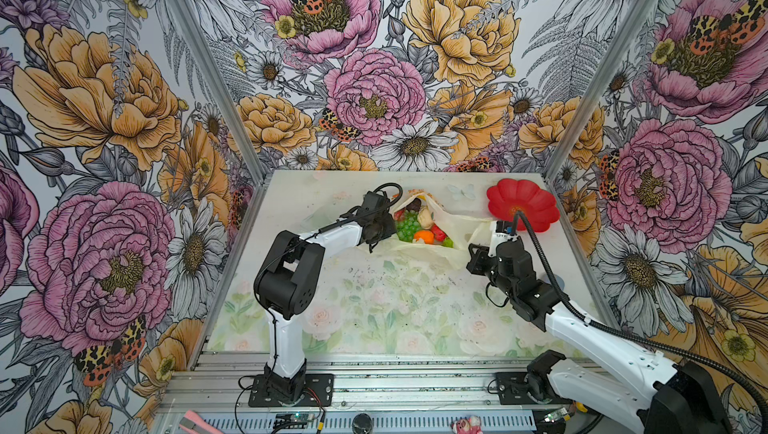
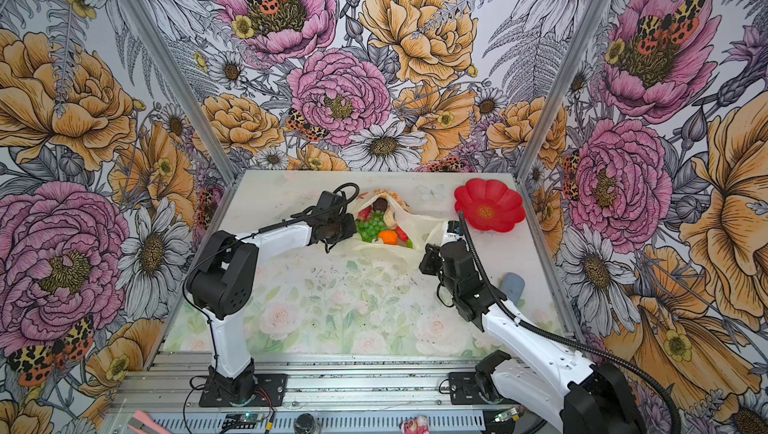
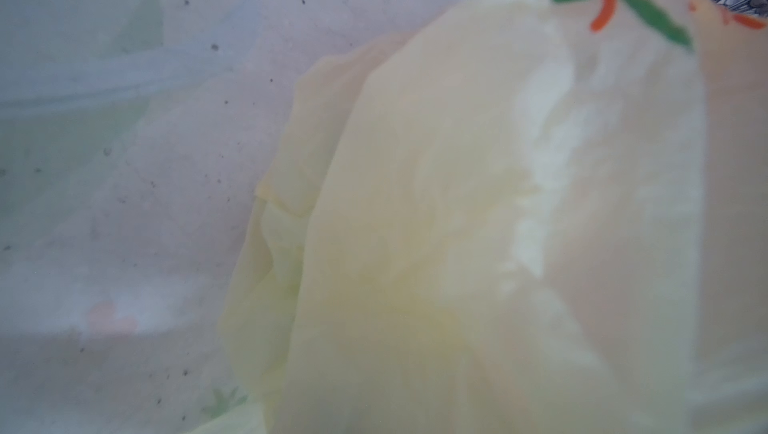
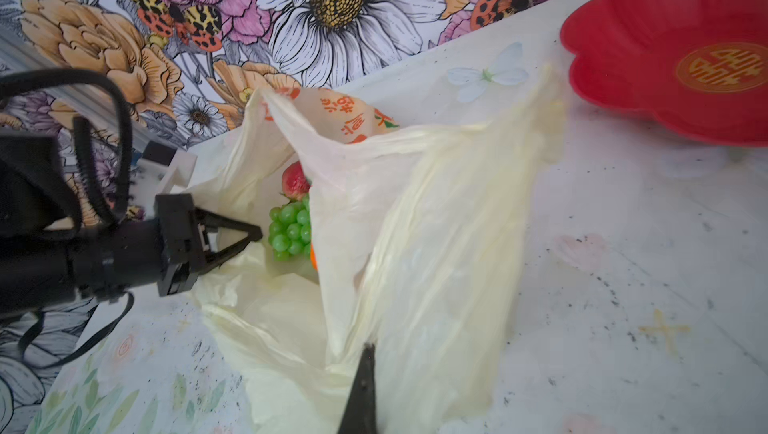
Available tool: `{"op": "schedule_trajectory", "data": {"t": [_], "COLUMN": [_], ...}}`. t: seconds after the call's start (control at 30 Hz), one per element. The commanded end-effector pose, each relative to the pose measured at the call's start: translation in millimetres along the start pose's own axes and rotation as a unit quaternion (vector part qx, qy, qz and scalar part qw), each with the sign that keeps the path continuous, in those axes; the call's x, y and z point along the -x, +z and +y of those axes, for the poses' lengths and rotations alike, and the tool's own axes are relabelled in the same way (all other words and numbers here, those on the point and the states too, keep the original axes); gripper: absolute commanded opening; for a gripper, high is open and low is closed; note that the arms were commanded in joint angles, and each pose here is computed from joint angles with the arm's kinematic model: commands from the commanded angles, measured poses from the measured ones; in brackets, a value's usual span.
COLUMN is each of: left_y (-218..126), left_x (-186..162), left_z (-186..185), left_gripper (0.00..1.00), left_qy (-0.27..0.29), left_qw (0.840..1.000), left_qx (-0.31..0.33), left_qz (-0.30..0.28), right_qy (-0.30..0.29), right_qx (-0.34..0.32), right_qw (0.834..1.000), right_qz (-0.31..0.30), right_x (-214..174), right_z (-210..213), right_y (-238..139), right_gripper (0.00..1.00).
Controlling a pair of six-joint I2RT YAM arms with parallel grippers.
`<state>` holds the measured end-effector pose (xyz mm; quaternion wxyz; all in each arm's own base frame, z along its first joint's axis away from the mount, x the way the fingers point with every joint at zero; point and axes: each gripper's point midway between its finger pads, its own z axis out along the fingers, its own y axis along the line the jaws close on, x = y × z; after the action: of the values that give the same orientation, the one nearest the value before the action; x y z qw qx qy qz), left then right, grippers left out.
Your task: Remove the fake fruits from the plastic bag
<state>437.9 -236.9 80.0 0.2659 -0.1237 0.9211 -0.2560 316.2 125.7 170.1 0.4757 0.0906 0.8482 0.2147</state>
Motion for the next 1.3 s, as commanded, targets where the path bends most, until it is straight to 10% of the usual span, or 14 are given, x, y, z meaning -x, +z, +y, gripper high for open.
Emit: {"op": "schedule_trajectory", "data": {"t": [0.0,0.3,0.57,0.73,0.83,1.27], "left_y": [-48,-110,-96,-83,-78,-80], "left_x": [31,39,38,30,27,22], "left_z": [-38,-46,-25,-8,1,-3], "left_gripper": [0.0,0.0,0.0,0.0,0.0,0.0], "left_qy": [-0.029,-0.056,-0.046,-0.041,-0.034,0.009], "left_qw": [0.984,0.928,0.949,0.965,0.974,0.983], "left_qx": [-0.165,-0.352,-0.296,-0.246,-0.209,-0.166], "left_qz": [-0.063,-0.105,-0.098,-0.087,-0.084,-0.074], "right_qy": [0.029,0.085,0.057,-0.022,-0.06,-0.255], "right_qx": [-0.002,-0.022,-0.045,-0.038,-0.061,-0.072], "right_qw": [1.0,0.995,0.995,0.996,0.993,0.958], "right_qz": [0.0,0.047,0.069,0.079,0.077,0.108], "right_x": [11,-11,-6,9,14,31], "right_z": [-19,-68,-70,-41,-35,35], "right_y": [7,61,67,38,15,5], "right_gripper": [0.0,0.0,0.0,0.56,0.71,0.83]}}
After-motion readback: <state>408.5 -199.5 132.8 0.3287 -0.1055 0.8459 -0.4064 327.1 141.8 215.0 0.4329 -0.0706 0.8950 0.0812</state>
